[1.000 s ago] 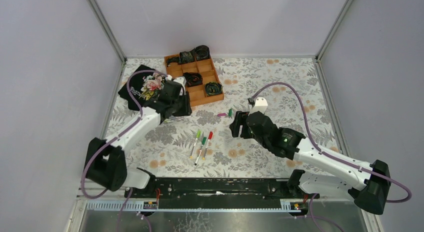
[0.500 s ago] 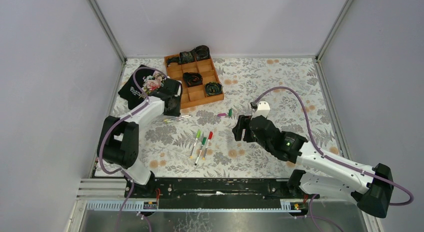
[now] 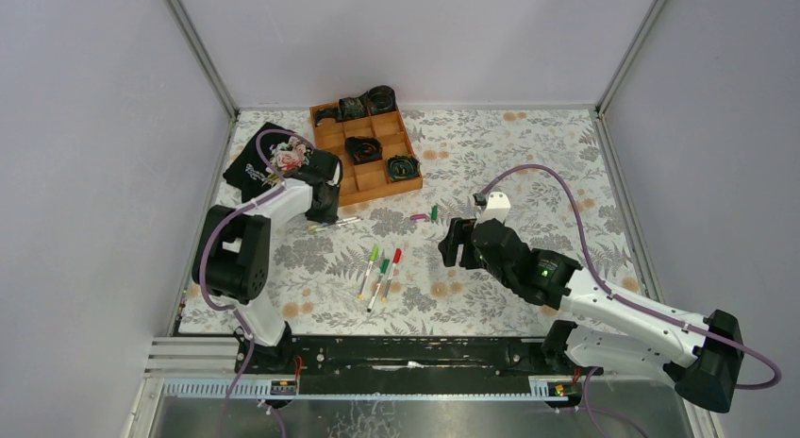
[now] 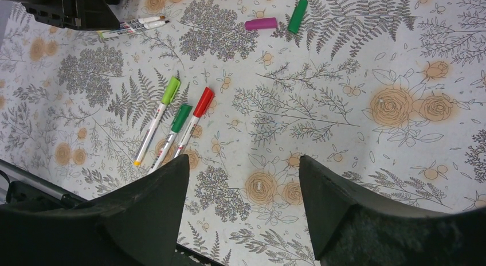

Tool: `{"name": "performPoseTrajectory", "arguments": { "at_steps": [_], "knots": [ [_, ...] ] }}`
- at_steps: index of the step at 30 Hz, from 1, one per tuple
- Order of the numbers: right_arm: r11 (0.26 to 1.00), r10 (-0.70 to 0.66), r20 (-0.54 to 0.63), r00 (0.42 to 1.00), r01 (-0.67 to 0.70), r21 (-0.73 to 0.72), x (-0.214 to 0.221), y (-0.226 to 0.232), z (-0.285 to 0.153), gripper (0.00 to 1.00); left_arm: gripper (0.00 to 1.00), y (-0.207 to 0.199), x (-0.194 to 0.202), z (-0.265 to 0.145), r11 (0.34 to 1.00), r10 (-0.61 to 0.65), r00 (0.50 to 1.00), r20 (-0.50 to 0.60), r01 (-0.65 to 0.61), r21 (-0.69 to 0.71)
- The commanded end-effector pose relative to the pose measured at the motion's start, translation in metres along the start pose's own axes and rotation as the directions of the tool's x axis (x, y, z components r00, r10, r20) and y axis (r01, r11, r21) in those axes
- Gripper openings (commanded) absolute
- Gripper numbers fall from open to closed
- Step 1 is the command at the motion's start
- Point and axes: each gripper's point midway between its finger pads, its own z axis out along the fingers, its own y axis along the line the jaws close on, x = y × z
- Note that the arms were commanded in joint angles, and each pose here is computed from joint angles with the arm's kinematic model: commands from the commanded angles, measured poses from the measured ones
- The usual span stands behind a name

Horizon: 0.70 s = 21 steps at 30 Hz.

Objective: Insert the pens into the pen caps

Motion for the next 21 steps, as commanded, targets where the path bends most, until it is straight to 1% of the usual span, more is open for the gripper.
{"name": "performPoseTrajectory", "arguments": {
  "at_steps": [1,12,19,21],
  "knots": [
    [0.999,0.031,0.051,0.998,-0.031,-0.013,-0.014,0.005,0.002,0.76,0.26,0.001,-0.021,0.003,1.000,0.010,0.998,0.054,-0.011,0.013],
    [0.999,0.032,0.040,0.999,-0.031,-0.010,-0.011,0.004,0.004,0.76,0.25,0.005,-0.020,0.014,1.000,0.007,0.999,0.035,-0.008,0.010],
    [0.999,0.035,0.029,0.999,-0.035,-0.007,-0.007,0.002,0.005,0.76,0.25,-0.001,-0.019,0.016,0.999,0.013,0.999,0.031,-0.014,0.048],
    [0.999,0.037,0.027,0.999,-0.037,-0.006,-0.006,0.002,0.005,0.76,0.25,-0.005,-0.023,0.013,0.997,0.013,0.999,0.053,-0.017,0.075]
  ]
}}
